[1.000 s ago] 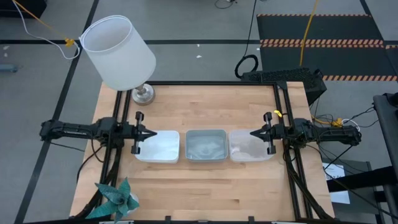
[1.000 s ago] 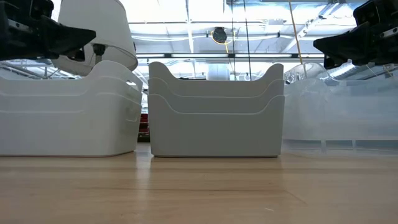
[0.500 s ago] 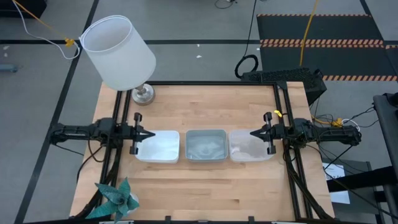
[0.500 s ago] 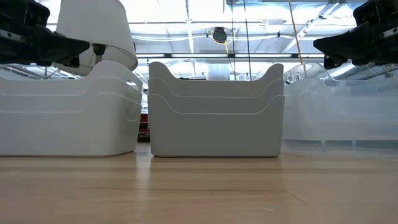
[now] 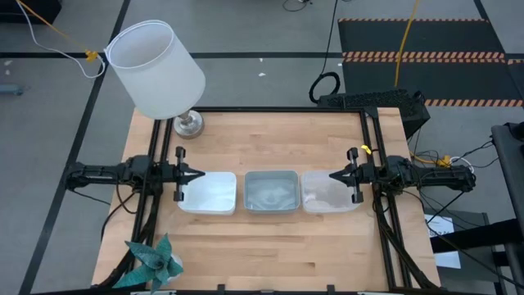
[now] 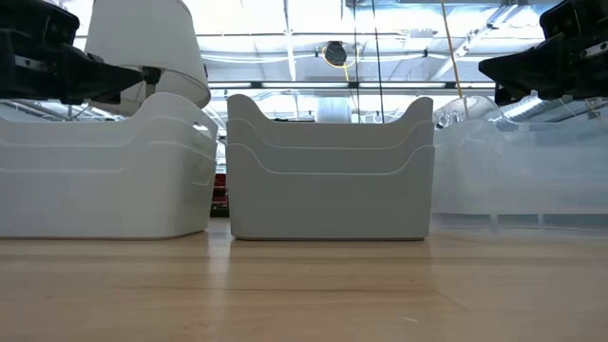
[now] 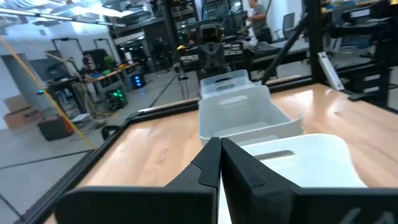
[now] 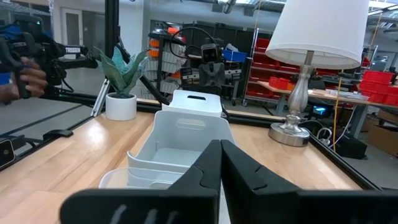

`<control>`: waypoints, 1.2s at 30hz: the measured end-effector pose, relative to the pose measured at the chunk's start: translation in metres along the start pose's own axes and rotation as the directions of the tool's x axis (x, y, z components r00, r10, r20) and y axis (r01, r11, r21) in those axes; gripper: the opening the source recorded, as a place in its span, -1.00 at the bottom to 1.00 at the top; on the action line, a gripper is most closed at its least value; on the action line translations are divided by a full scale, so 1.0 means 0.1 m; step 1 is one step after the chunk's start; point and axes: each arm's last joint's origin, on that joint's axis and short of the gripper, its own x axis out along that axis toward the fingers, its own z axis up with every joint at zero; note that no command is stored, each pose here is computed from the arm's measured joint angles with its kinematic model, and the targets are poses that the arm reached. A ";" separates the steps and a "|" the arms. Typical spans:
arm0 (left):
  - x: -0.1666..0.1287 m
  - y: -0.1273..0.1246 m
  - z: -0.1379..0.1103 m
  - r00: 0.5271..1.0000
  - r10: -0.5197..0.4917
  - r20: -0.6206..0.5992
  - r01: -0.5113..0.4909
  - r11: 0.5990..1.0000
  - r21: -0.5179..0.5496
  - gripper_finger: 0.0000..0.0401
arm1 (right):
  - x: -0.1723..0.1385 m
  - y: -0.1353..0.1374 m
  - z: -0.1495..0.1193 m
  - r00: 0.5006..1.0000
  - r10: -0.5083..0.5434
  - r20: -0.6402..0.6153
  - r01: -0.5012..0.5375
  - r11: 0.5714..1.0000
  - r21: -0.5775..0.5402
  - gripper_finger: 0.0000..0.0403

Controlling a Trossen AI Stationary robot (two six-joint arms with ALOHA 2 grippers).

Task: Stack baskets by color
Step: Return to Home Position

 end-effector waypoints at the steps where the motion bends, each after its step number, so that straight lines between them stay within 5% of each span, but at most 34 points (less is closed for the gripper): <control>1: 0.00 0.00 0.00 1.000 0.008 0.000 -0.008 1.000 0.008 -0.93 | 0.00 0.00 0.00 1.000 0.000 0.000 0.000 1.000 0.000 -1.00; 36: 0.00 0.00 0.00 1.000 0.012 -0.003 -0.012 1.000 0.006 -0.92 | 0.00 0.00 0.00 1.000 0.000 0.000 0.000 1.000 0.000 -1.00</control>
